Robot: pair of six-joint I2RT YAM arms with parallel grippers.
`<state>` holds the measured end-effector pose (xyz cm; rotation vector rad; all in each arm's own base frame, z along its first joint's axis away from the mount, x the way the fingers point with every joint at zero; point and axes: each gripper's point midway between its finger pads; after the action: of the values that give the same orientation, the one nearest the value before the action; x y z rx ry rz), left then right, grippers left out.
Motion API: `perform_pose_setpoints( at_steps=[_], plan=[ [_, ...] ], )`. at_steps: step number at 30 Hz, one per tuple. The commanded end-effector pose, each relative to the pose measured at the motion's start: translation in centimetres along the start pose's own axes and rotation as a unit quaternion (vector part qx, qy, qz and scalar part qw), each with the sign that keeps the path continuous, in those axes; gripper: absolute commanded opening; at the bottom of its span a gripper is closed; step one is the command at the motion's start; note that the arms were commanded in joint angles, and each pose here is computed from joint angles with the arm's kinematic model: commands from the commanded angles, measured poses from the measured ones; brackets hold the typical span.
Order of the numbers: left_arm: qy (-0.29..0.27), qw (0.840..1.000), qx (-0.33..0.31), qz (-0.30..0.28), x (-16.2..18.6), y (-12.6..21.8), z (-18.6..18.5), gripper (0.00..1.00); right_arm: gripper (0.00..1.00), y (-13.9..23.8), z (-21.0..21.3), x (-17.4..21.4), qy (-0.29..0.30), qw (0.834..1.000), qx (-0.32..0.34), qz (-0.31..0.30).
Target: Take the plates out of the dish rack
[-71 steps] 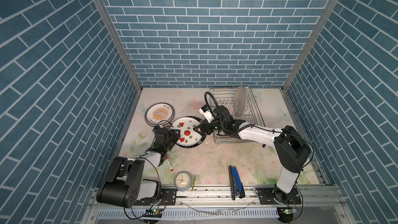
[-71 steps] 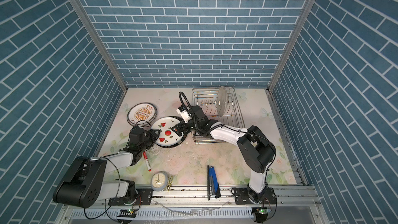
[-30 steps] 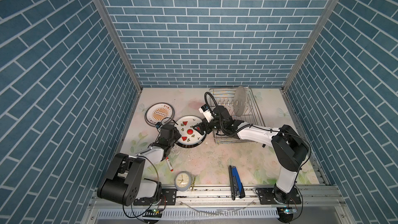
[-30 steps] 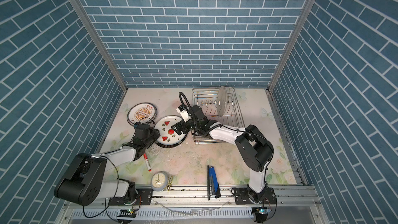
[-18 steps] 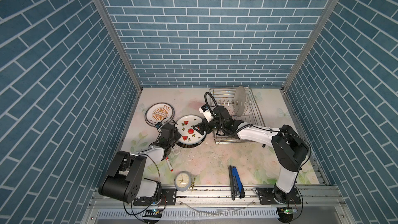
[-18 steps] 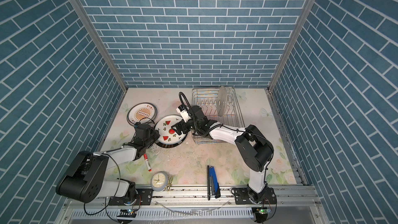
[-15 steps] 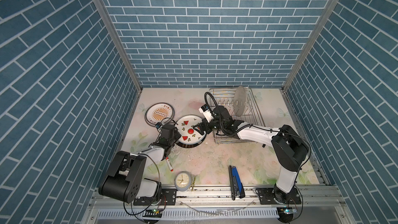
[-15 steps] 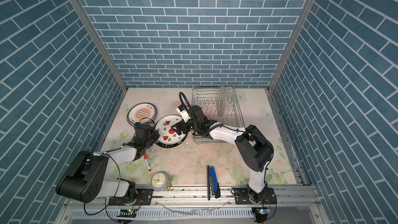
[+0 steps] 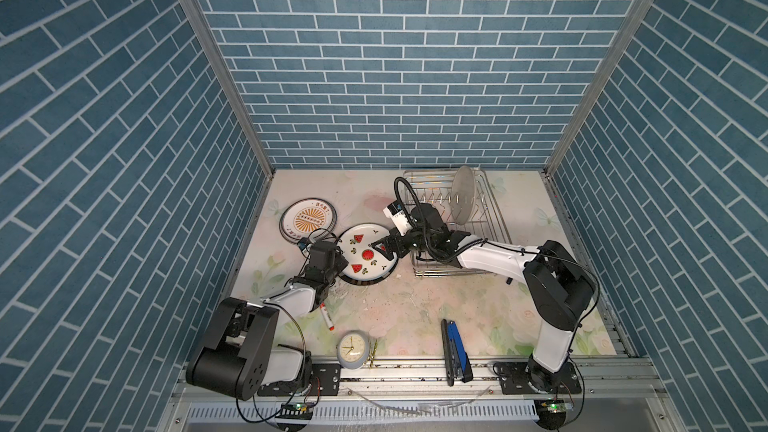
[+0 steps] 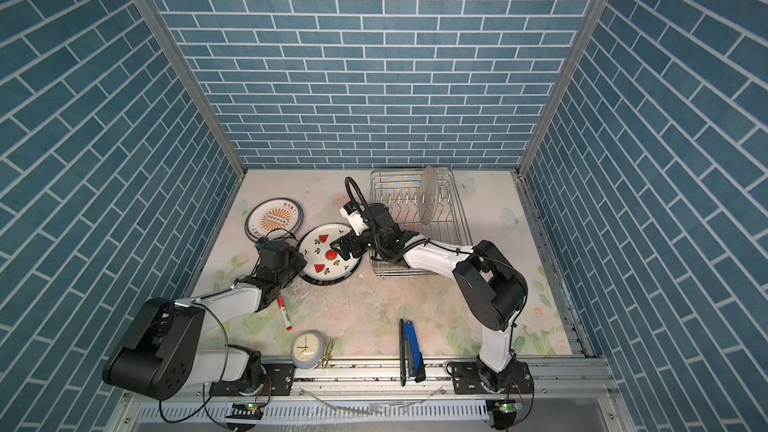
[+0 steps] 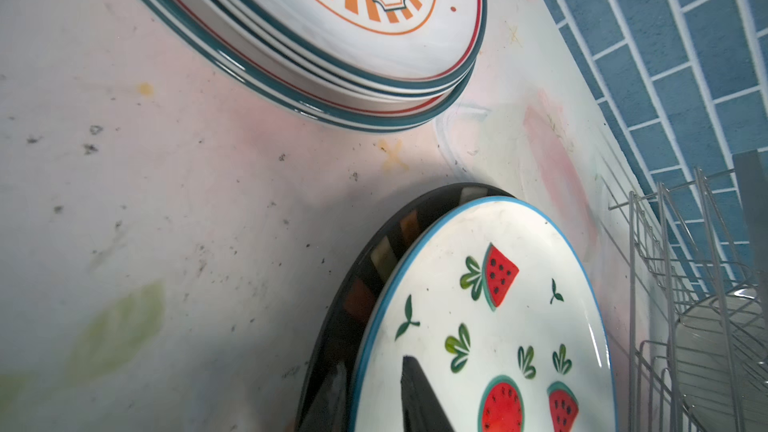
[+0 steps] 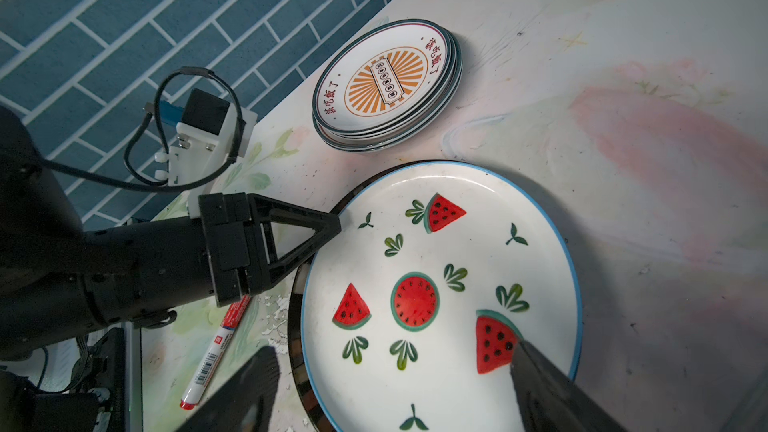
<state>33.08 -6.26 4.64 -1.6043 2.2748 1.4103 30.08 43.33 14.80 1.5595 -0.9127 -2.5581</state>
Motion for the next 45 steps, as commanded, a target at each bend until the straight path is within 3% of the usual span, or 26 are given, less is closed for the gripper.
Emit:
perform_pose_setpoints(
  at_steps=[1, 4, 11, 17, 22, 26, 29, 33, 38, 40, 42, 45],
  plan=[
    [0.001, 1.0, -0.001, 0.001, 0.0, 0.0, 0.2, 0.26, 0.88, -0.5, 0.5, -0.9, -0.003, 1.0, -0.005, -0.002],
    [0.002, 1.0, 0.005, -0.005, -0.2, 0.5, 0.0, 0.27, 0.88, -0.5, 0.5, -0.8, -0.002, 1.0, -0.008, 0.0],
    [-0.002, 1.0, 0.002, -0.029, -1.4, 2.1, -0.1, 0.4, 0.88, -0.7, 0.7, -1.1, 0.01, 1.0, -0.001, 0.006],
    [-0.01, 0.998, 0.042, -0.038, -2.2, 3.6, -2.0, 0.5, 0.9, 0.8, 1.0, -2.5, 0.023, 1.0, 0.015, -0.005],
    [-0.02, 0.992, 0.113, -0.053, -2.8, 5.9, -4.7, 0.98, 0.99, 3.7, 1.0, -4.4, 0.037, 0.997, 0.048, -0.039],
    [-0.031, 0.983, 0.167, -0.071, -3.2, 8.1, -6.8, 1.0, 0.99, 6.2, 0.7, -5.3, 0.043, 0.994, 0.078, -0.065],
    [-0.073, 0.969, 0.223, -0.083, -2.2, 9.8, -9.1, 1.0, 0.99, 8.5, -0.5, -5.8, 0.042, 0.987, 0.126, -0.09],
    [-0.111, 0.949, 0.288, -0.066, 0.0, 11.4, -12.4, 1.0, 0.99, 12.0, -2.3, -6.3, 0.032, 0.977, 0.178, -0.114],
    [-0.136, 0.911, 0.388, -0.036, 2.1, 13.2, -16.7, 1.0, 0.99, 16.0, -4.8, -6.9, 0.007, 0.967, 0.217, -0.135],
    [-0.135, 0.908, 0.396, -0.036, 2.8, 13.3, -17.6, 1.0, 0.99, 17.6, -6.1, -7.1, -0.006, 0.961, 0.237, -0.141],
    [-0.155, 0.908, 0.387, -0.038, 3.6, 13.2, -18.5, 1.0, 0.99, 19.3, -7.9, -7.4, -0.023, 0.951, 0.27, -0.15],
    [-0.177, 0.902, 0.392, -0.021, 4.9, 12.9, -20.6, 1.0, 0.98, 22.2, -12.1, -7.6, -0.053, 0.917, 0.363, -0.158]
  ],
)
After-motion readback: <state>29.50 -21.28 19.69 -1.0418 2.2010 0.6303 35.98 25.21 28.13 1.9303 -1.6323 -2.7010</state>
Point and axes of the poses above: each gripper's point midway between its finger pads, its own y axis back along the fingers, its own z axis along the line the jaws close on, x = y × z, and after that the axes turned 2 degrees about y, right-handed
